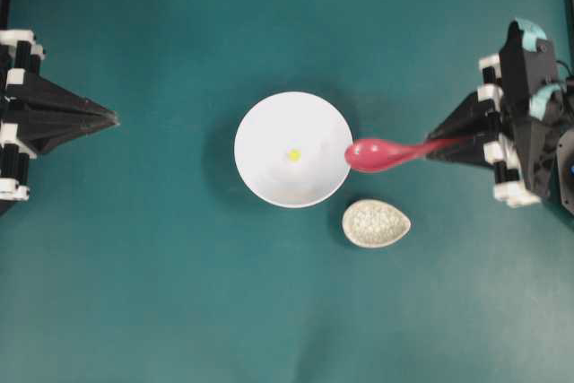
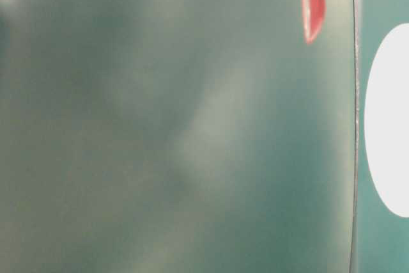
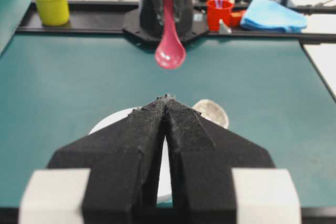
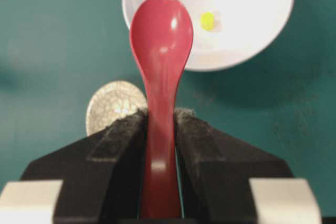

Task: Scoop the yellow hexagonal prism block from the bowl with a spoon using the right arm.
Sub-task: 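Lift the red spoon off the rest and carry it toward the bowl, then lower the spoon bowl into the white bowl beside the yellow block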

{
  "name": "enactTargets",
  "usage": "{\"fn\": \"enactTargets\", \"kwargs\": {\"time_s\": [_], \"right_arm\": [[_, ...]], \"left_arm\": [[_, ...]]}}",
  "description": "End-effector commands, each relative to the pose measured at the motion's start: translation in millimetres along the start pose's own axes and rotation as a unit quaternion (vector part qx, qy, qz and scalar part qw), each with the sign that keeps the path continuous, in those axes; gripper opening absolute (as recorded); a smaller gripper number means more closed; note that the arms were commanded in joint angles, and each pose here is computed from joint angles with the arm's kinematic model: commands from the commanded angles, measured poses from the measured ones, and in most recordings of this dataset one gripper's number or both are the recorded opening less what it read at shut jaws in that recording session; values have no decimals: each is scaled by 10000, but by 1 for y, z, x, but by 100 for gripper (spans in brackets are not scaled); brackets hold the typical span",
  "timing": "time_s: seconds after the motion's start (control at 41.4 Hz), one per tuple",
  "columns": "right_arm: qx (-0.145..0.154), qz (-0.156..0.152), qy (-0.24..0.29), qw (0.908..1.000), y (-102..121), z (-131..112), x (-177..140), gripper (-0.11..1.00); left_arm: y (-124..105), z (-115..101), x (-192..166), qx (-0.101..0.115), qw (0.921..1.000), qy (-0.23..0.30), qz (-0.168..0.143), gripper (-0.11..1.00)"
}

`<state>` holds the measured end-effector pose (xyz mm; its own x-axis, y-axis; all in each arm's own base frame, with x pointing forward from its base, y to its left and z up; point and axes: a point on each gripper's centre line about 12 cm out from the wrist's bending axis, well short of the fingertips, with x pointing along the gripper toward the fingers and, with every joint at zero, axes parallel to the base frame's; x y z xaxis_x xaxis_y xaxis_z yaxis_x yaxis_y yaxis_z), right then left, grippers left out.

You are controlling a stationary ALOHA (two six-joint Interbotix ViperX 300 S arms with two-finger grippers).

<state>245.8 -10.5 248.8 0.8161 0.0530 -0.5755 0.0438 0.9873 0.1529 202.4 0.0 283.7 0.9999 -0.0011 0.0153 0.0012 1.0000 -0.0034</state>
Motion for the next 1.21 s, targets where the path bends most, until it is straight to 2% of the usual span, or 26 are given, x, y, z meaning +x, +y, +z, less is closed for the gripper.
{"fn": "enactTargets", "kwargs": {"time_s": [0.0, 0.241, 0.386, 0.579, 0.748, 1.014, 1.182], "right_arm": [[17, -10, -6, 10000, -2, 19, -6, 25], [155, -48, 570, 9982, -14, 30, -3, 25], [203, 34, 1046, 9943, -16, 31, 7, 25], [310, 138, 1646, 9858, -17, 35, 25, 25], [410, 97, 1996, 9790, -21, 43, 39, 25], [407, 184, 2693, 9620, -24, 54, 58, 25], [373, 235, 2958, 9542, -26, 64, 70, 25]], "left_arm": [[0, 8, 2, 0, 9999, -115, -11, 1], [0, 7, 2, 0, 9999, -100, -10, 1], [0, 8, 2, 0, 9999, -107, -10, 1], [0, 8, 2, 0, 9999, -107, -10, 1], [0, 8, 2, 0, 9999, -115, -11, 1], [0, 7, 2, 0, 9999, -107, -10, 1], [0, 7, 2, 0, 9999, -107, -10, 1]]}}
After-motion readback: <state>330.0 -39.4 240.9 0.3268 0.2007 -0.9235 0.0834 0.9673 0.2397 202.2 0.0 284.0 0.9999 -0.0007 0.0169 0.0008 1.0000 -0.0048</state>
